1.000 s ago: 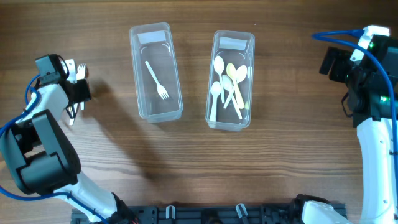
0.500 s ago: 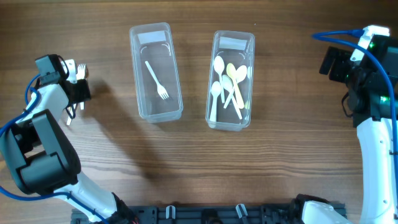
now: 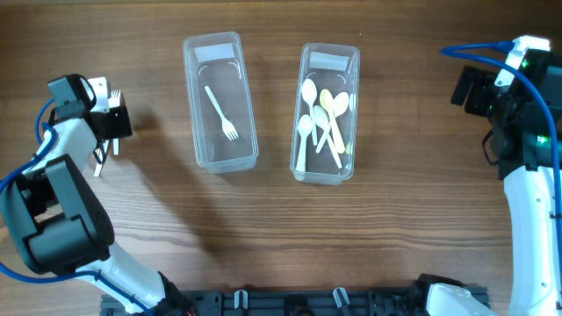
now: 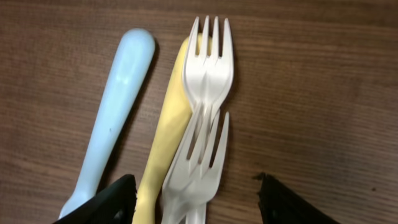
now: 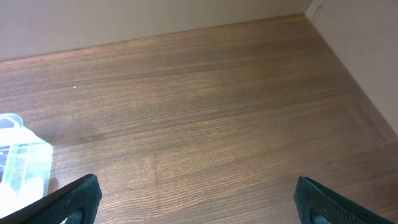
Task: Pack container
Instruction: 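Return the left gripper to the forks and grasp a white fork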
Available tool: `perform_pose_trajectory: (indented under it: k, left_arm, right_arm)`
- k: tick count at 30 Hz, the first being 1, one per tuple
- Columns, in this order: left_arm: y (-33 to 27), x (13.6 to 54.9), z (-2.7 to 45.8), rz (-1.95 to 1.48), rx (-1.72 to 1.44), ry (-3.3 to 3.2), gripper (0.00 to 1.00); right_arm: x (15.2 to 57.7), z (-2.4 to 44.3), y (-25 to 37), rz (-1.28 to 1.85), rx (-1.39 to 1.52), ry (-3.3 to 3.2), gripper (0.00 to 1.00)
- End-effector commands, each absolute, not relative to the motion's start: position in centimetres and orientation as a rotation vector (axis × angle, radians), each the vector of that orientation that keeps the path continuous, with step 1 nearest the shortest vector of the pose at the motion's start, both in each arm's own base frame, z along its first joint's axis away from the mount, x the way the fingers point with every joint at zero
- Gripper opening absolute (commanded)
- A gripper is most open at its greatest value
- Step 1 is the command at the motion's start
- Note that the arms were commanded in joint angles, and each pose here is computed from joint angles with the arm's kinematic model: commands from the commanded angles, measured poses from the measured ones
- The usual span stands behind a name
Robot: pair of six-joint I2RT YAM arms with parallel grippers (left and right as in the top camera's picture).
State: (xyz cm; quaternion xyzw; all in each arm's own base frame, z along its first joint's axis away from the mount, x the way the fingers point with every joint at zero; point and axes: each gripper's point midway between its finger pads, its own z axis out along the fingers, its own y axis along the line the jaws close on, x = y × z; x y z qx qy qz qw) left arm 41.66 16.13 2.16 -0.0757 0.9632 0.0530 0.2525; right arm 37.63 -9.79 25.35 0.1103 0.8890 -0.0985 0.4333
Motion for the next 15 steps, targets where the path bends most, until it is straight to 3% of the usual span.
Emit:
perform_pose_trajectory:
  k: [1, 15]
  left_arm:
    - [15.82, 42.17, 2.35, 0.126, -0.096, 2.604, 0.62]
    - [15.7, 41.85, 1.46, 0.123, -0.068, 2.63, 0.55]
  right_arm:
    - [37.77, 25.39, -9.84, -0.253, 0.264, 2.215, 1.0]
    - [37.77, 25.39, -9.84, -0.253, 0.264, 2.215, 1.0]
